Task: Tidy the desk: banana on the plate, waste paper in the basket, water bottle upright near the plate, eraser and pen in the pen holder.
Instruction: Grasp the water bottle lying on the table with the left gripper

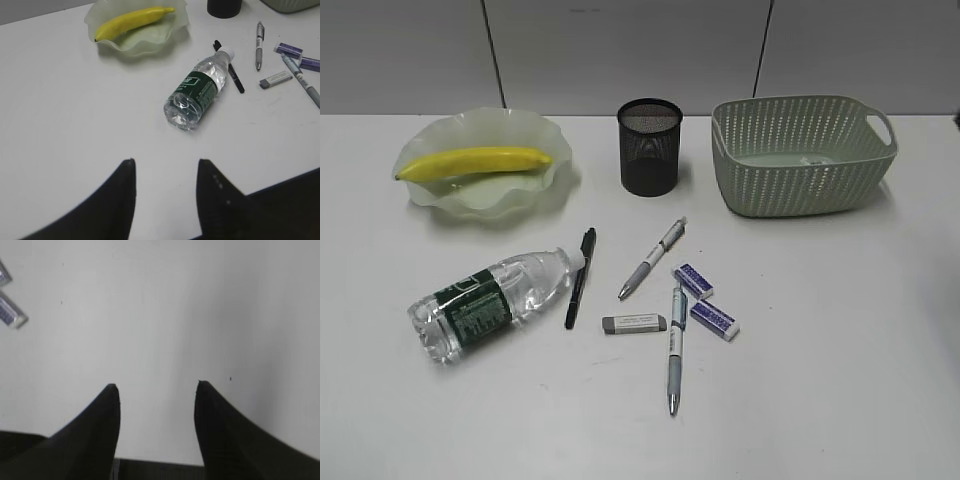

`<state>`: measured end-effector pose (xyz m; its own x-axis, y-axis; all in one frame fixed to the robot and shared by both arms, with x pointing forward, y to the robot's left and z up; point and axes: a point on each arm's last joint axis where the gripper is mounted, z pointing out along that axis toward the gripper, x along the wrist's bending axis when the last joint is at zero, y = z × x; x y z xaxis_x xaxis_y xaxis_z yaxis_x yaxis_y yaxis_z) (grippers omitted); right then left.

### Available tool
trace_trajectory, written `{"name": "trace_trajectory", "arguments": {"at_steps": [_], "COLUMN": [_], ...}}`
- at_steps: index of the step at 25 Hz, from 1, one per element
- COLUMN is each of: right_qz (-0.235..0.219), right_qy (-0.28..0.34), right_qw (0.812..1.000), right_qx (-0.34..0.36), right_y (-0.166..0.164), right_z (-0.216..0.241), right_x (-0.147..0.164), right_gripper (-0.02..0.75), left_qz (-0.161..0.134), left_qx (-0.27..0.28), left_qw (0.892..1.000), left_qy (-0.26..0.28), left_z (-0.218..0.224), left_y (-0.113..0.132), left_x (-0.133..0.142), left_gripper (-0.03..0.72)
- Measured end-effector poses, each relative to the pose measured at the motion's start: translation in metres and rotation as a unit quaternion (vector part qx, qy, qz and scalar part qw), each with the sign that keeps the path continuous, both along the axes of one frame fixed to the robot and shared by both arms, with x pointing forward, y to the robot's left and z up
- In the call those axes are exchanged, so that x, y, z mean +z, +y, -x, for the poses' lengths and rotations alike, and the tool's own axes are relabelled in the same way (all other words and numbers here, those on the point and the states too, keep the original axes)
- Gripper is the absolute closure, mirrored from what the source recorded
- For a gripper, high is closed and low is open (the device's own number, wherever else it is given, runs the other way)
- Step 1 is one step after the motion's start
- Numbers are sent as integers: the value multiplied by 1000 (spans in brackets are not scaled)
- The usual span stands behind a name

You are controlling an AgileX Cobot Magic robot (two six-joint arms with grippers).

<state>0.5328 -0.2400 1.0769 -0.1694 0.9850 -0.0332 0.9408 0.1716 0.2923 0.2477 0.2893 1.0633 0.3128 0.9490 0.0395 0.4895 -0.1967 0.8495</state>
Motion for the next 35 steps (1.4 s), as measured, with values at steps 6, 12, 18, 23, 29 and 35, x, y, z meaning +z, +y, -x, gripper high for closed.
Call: {"name": "trace_trajectory", "arguments": {"at_steps": [6,12,18,23,29,35], "right_qz": [-21,-37,-60,-69,-78,-79], "right_qy": [-23,-111,-238,-351,-396,-397], "right_qw": [999,992,968,932,913,913], "right_qx": [3,37,46,58,59,58], "right_y": [-17,-33,-47,-55,-58,-58], "right_z": [95,181,248,288,301,301], "right_x": [20,22,7,-8,-21,-21], "right_gripper": [356,356,366,421,488,494], "left_qz": [0,0,0,4,31,49], "left_qx": [0,0,0,-1,8,-5], "left_qw": [1000,1000,1000,1000,996,996], "left_qy": [0,1,1,1,-82,-73], "left_z": [0,0,0,0,-19,-92], "left_y": [0,0,0,-1,-3,-18], "left_x": [0,0,0,0,33,56], "left_gripper": [384,384,384,385,385,385]}}
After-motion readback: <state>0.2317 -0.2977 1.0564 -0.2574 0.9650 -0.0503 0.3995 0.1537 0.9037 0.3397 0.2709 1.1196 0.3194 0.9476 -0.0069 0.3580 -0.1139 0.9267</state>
